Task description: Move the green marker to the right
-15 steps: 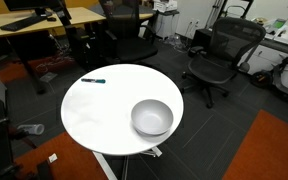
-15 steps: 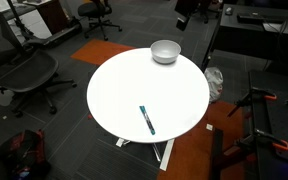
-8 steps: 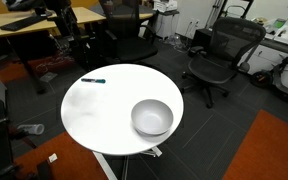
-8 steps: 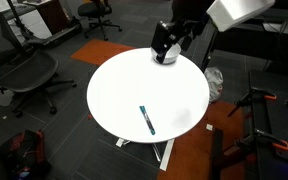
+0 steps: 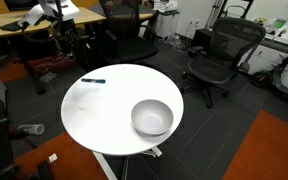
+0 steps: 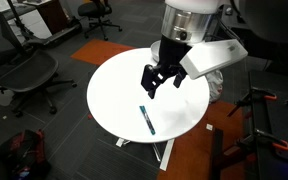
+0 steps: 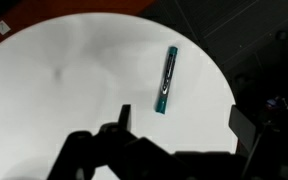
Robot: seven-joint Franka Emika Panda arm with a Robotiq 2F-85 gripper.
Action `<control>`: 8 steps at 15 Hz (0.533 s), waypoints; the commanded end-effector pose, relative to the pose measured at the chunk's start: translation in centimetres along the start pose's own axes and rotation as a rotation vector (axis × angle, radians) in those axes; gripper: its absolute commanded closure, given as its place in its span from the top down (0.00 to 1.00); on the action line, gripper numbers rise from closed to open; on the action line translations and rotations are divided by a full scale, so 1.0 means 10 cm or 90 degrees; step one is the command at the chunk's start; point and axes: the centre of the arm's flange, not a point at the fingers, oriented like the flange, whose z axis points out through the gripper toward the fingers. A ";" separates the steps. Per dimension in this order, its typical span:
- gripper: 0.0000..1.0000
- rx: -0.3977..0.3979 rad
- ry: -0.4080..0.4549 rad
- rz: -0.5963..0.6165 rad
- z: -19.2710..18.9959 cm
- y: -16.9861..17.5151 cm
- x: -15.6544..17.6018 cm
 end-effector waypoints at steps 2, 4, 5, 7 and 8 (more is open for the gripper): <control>1.00 0.007 -0.024 0.022 0.35 -0.19 0.07; 1.00 -0.001 -0.025 0.023 0.50 -0.22 0.09; 1.00 -0.005 -0.027 0.024 0.58 -0.23 0.10; 1.00 -0.014 -0.031 0.023 0.73 -0.25 0.11; 1.00 -0.014 -0.030 0.023 0.80 -0.25 0.11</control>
